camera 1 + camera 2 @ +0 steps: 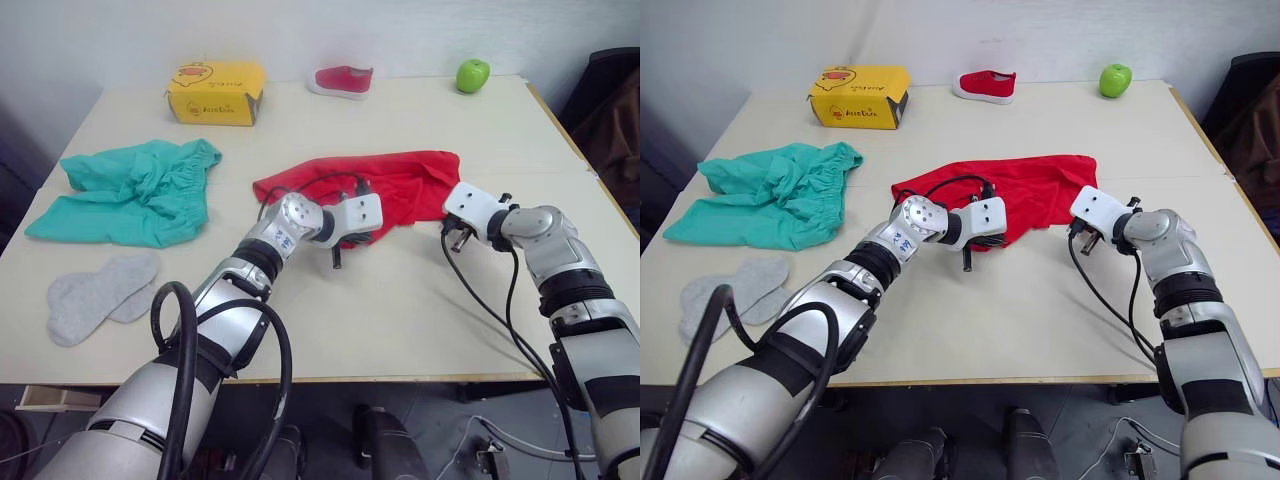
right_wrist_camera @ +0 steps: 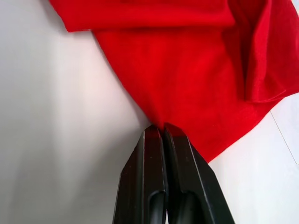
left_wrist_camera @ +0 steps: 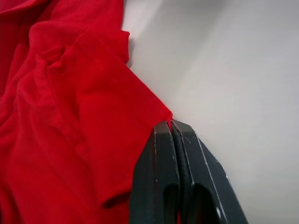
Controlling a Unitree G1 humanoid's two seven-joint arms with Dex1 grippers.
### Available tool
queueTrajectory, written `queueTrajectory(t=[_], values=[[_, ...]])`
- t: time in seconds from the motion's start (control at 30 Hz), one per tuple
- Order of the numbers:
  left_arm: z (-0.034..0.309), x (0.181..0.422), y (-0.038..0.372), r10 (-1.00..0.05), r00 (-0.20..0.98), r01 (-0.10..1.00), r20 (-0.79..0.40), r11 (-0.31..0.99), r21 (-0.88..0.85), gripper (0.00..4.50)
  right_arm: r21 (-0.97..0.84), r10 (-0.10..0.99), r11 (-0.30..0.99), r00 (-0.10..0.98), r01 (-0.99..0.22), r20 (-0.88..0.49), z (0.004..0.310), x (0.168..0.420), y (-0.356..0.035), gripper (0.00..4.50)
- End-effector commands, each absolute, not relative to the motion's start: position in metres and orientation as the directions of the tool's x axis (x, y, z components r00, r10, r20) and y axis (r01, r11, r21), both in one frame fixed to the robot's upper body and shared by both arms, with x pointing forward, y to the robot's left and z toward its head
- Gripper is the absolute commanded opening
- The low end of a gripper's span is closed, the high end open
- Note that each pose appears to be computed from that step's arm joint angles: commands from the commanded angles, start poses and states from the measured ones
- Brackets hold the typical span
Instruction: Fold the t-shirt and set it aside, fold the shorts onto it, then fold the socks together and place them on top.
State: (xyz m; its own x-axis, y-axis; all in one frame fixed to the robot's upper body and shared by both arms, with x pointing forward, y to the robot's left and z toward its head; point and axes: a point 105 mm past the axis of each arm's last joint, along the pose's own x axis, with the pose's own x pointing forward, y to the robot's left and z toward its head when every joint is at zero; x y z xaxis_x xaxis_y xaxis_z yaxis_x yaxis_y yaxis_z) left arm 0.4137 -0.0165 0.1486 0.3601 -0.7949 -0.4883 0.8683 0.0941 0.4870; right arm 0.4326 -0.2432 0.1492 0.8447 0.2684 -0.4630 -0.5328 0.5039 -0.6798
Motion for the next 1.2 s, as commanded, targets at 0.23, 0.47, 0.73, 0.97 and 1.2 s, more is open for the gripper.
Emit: queueTrajectory(t=[0.23, 0.47, 0.73, 0.97, 1.2], values=[[0.178, 0.371, 0.036, -0.921, 0.044, 0.964, -0.386, -0.063, 0.260, 0.00, -0.717, 0.351, 0.345, 0.792, -0.605, -0.499, 0.157, 0.389, -0.260, 0.04], [0.173, 0.307, 0.111, -0.894, -0.084, 0.987, -0.440, -0.137, 0.088, 0.00, -0.689, 0.463, 0.242, 0.705, -0.683, -0.537, 0.163, 0.342, -0.260, 0.04], [0.167, 0.278, 0.160, -0.883, 0.009, 1.000, -0.469, 0.015, -0.008, 0.00, -0.574, 0.563, 0.288, 0.621, -0.766, -0.546, 0.173, 0.305, -0.265, 0.04], [0.156, 0.262, 0.196, -0.855, 0.111, 0.985, -0.506, 0.164, -0.061, 0.00, -0.451, 0.574, 0.283, 0.526, -0.846, -0.627, 0.156, 0.271, -0.276, 0.04], [0.144, 0.227, 0.214, -0.832, 0.071, 0.967, -0.551, 0.193, -0.168, 0.00, -0.364, 0.551, 0.255, 0.444, -0.896, -0.707, 0.133, 0.239, -0.290, 0.04]])
